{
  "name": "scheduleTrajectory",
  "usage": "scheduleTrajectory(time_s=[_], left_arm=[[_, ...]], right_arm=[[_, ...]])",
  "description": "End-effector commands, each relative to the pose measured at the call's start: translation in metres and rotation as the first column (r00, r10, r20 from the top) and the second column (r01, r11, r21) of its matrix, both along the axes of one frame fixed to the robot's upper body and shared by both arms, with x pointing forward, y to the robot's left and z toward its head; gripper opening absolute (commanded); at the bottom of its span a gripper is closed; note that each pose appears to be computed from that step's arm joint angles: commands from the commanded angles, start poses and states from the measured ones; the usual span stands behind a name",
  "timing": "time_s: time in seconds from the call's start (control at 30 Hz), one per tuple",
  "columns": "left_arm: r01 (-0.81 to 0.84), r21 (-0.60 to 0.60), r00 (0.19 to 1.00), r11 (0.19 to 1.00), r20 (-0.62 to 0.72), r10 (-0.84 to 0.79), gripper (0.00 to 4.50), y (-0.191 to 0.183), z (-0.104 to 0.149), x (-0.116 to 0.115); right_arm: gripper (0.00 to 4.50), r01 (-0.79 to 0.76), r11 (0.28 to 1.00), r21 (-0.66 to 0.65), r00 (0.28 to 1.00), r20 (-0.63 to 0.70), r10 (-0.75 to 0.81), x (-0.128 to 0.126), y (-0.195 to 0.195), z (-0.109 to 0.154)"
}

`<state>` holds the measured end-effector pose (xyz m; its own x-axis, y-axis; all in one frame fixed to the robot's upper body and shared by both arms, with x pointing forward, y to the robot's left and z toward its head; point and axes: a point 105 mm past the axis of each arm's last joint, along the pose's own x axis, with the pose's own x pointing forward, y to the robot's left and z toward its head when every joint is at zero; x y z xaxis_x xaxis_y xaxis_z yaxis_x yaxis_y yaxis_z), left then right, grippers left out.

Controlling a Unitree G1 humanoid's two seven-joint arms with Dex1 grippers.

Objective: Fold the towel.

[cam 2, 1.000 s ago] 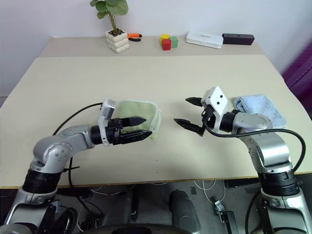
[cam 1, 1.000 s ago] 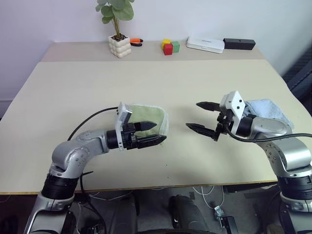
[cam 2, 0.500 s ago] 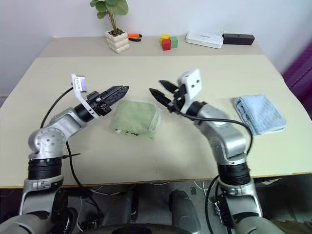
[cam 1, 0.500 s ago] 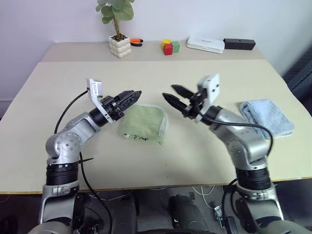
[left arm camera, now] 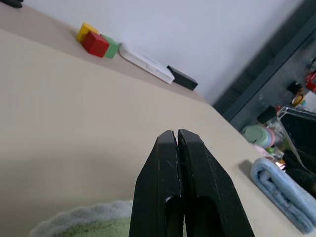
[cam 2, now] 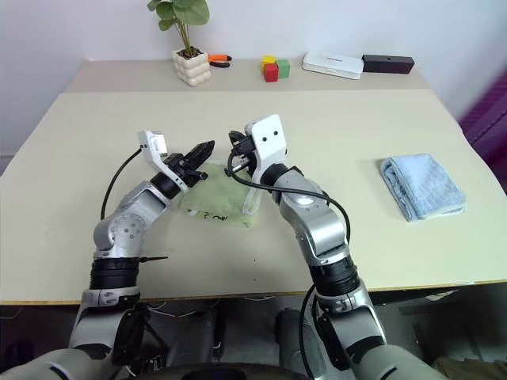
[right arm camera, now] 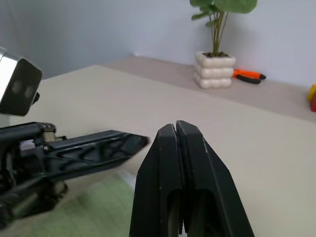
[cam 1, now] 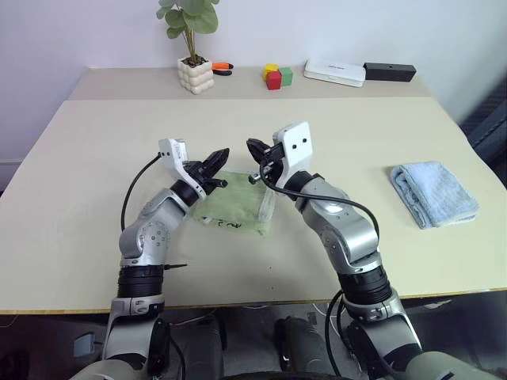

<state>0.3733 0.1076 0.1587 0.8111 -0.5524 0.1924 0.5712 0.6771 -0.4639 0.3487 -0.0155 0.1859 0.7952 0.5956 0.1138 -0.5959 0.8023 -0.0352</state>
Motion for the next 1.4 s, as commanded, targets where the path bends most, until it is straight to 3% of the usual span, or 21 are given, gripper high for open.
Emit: scheduleTrajectory(time_s=[0.03, 0.33, 0.5, 0.97, 1.33, 1.4], left_arm=[[-0.008, 0.020, 1.000, 1.000, 0.018, 0.008, 0.06, -0.005, -0.001, -0.002], [-0.001, 0.078, 1.000, 0.997, -0.022, 0.003, 0.06, -0.002, -0.028, -0.005], [-0.014, 0.073, 0.999, 0.997, -0.048, 0.018, 0.06, 0.006, -0.038, -0.006], [-0.095, 0.065, 0.989, 0.993, -0.110, 0.101, 0.06, 0.046, -0.055, -0.002], [-0.043, 0.001, 0.989, 0.999, -0.141, 0.043, 0.06, 0.042, -0.054, -0.011], [-0.049, 0.014, 0.989, 0.999, -0.141, 0.051, 0.58, 0.043, -0.054, -0.011]], right_arm=[[0.00, 0.022, 1.000, -0.014, 0.999, -0.024, -0.022, -0.002, 0.006, -0.011], [0.00, 0.050, 0.989, -0.142, 0.994, -0.088, -0.063, 0.001, -0.012, -0.063], [0.00, 0.064, 0.979, -0.193, 0.994, -0.075, -0.080, -0.005, -0.023, -0.076], [0.00, 0.091, 0.982, -0.168, 0.991, -0.078, -0.106, -0.012, -0.027, -0.080], [0.00, 0.073, 0.983, -0.168, 0.994, -0.073, -0.086, -0.012, -0.024, -0.079], [0.00, 0.072, 0.982, -0.174, 0.995, -0.062, -0.084, -0.011, -0.024, -0.077]])
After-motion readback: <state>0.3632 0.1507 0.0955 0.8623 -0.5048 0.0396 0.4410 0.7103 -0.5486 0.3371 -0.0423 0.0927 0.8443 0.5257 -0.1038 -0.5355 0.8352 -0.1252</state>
